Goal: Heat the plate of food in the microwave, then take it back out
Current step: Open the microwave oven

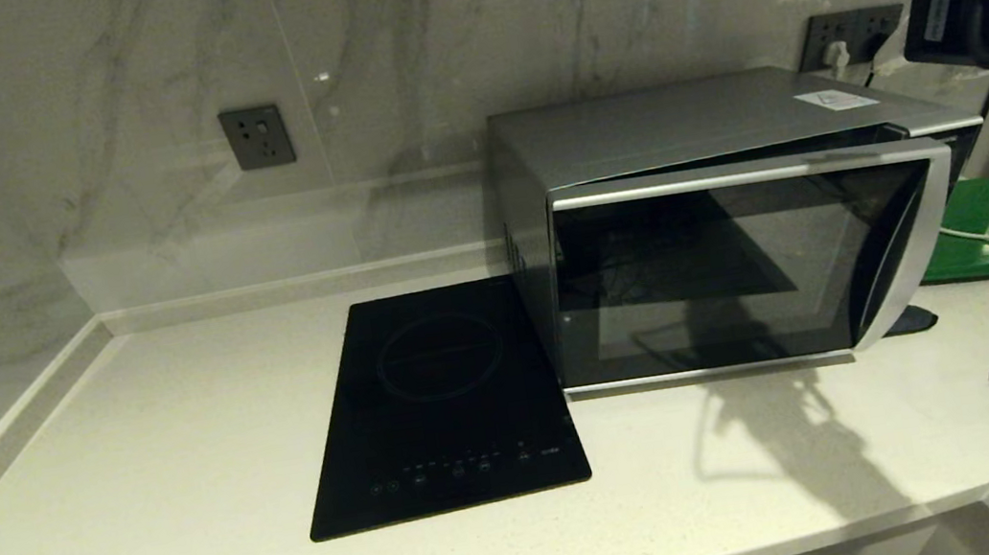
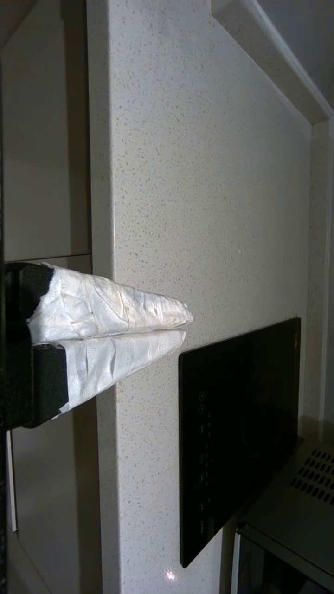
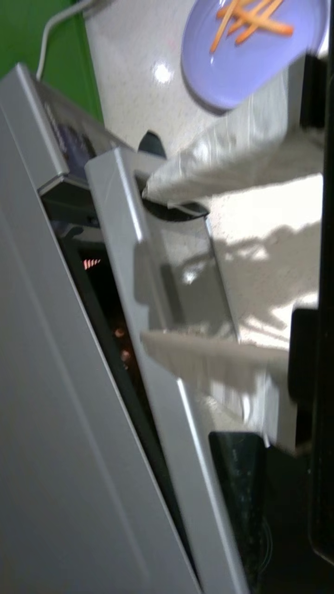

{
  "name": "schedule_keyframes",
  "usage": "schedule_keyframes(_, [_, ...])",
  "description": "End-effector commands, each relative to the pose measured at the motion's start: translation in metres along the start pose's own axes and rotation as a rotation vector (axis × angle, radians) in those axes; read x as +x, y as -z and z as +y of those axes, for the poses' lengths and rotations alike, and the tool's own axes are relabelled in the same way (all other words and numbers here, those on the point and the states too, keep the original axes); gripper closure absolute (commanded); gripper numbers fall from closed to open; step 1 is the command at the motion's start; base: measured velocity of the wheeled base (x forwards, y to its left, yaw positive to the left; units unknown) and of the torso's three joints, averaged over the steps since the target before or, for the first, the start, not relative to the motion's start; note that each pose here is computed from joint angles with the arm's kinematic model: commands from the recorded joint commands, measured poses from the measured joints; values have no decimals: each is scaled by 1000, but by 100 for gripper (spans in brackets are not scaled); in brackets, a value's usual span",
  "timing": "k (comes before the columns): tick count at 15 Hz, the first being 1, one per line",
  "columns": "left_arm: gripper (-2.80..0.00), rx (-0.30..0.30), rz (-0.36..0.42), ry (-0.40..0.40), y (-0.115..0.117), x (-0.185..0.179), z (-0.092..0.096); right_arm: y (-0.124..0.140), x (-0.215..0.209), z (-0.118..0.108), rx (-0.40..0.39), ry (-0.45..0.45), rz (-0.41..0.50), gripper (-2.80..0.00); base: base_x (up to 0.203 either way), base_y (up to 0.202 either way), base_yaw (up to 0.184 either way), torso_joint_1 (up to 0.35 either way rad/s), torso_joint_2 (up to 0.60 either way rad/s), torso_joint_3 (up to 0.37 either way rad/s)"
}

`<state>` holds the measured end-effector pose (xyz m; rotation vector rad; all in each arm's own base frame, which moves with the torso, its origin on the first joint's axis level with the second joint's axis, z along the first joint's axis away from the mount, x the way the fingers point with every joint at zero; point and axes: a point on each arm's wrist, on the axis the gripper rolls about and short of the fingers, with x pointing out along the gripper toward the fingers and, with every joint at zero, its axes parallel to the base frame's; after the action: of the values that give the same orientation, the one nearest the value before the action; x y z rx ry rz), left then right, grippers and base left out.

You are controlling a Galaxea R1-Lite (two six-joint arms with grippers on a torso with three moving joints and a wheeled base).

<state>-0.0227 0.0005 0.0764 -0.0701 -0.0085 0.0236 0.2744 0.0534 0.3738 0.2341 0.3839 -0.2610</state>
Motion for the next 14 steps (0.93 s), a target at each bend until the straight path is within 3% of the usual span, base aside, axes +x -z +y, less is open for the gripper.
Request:
schedule_keyframes(1, [0, -1, 0, -1, 0, 0, 0, 1, 19, -1, 9, 22, 8, 0, 0, 0, 0, 0, 0, 0])
schedule_keyframes(14, [0, -1, 0, -1, 0, 0, 0, 2, 102, -32, 73, 131, 16, 0, 0, 0, 0, 0, 0, 0])
